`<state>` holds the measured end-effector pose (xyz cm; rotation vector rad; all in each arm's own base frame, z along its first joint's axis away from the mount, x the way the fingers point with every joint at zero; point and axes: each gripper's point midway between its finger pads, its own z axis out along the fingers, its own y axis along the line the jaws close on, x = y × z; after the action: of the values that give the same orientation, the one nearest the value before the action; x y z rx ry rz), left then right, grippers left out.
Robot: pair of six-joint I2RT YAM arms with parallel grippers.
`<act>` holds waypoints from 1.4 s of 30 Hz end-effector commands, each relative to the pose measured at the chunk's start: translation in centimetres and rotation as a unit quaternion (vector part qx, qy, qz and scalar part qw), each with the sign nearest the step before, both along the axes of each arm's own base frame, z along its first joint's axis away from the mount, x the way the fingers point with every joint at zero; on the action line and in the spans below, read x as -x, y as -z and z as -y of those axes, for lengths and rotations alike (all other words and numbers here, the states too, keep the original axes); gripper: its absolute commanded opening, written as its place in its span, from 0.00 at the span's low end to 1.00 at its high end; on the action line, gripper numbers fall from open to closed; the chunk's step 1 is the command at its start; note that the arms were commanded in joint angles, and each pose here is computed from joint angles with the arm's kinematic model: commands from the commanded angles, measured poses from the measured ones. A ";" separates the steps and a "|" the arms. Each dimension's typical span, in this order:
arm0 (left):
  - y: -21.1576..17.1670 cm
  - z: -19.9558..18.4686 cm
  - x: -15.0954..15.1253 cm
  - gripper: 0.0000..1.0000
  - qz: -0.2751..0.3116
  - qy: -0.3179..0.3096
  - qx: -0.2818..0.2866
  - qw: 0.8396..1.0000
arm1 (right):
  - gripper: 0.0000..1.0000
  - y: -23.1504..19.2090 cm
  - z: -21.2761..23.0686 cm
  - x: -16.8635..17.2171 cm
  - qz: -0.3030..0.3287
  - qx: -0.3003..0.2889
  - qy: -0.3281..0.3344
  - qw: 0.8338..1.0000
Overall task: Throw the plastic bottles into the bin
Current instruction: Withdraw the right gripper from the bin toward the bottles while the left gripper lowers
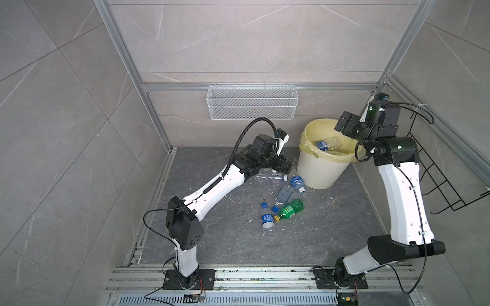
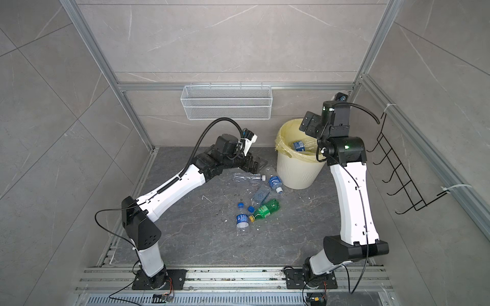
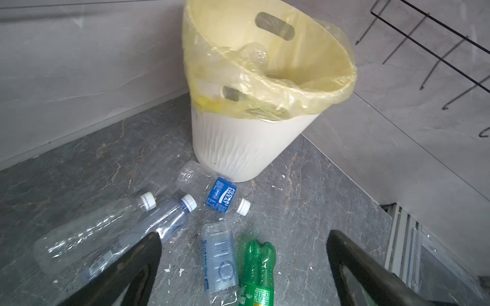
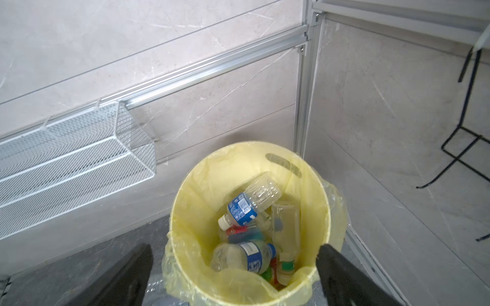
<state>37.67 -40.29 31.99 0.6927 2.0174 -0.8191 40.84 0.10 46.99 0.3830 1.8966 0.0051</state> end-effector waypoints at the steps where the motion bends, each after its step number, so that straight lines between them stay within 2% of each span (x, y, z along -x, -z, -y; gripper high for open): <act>1: 1.3 -2.2 -2.6 1.00 -0.044 -0.051 0.013 0.998 | 1.00 2.2 -3.2 -0.3 -0.021 -0.004 -0.040 0.999; 6: 3.6 -5.7 -5.9 1.00 -0.116 -0.133 0.035 0.984 | 1.00 4.9 -8.1 0.5 -0.046 0.035 -0.084 0.995; 11: 6.7 -8.7 -8.6 1.00 -0.198 -0.217 0.072 0.953 | 1.00 9.9 -12.7 0.6 -0.084 0.060 -0.125 0.987; 14: 8.7 -10.3 -9.9 1.00 -0.236 -0.267 0.083 0.931 | 1.00 12.9 -15.3 0.6 -0.108 0.075 -0.145 0.981; 17: 10.8 -12.0 -11.1 1.00 -0.282 -0.330 0.088 0.896 | 1.00 15.5 -17.7 0.5 -0.131 0.089 -0.158 0.975; 20: 12.9 -12.8 -11.8 1.00 -0.326 -0.365 0.097 0.867 | 1.00 18.1 -19.3 0.0 -0.146 0.087 -0.167 0.971; 25: 15.8 -13.6 -13.0 1.00 -0.366 -0.407 0.115 0.829 | 1.00 22.3 -21.1 -0.7 -0.181 0.075 -0.178 0.964; 30: 17.8 -13.2 -14.4 1.00 -0.399 -0.422 0.140 0.802 | 1.00 24.8 -21.7 -1.0 -0.206 0.073 -0.183 0.959; 34: 20.0 -12.6 -15.3 1.00 -0.438 -0.435 0.166 0.769 | 1.00 26.0 -22.0 -0.9 -0.216 0.064 -0.185 0.957; 36: 20.9 -12.3 -15.8 1.00 -0.446 -0.437 0.170 0.762 | 1.00 26.6 -22.1 -0.6 -0.223 0.059 -0.188 0.955; 39: 21.0 -11.9 -16.5 1.00 -0.449 -0.434 0.178 0.760 | 1.00 27.3 -21.9 -0.3 -0.230 0.058 -0.188 0.953; 40: 22.8 -11.8 -16.6 1.00 -0.456 -0.439 0.169 0.755 | 1.00 27.5 -21.9 -0.2 -0.231 0.058 -0.188 0.953; 42: 23.4 -11.6 -16.8 1.00 -0.460 -0.440 0.171 0.752 | 0.99 27.9 -21.8 0.0 -0.234 0.058 -0.187 0.952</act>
<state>53.65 -28.00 8.15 -1.0239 2.5221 -0.8781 41.11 21.76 19.70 -0.0936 2.3944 0.0382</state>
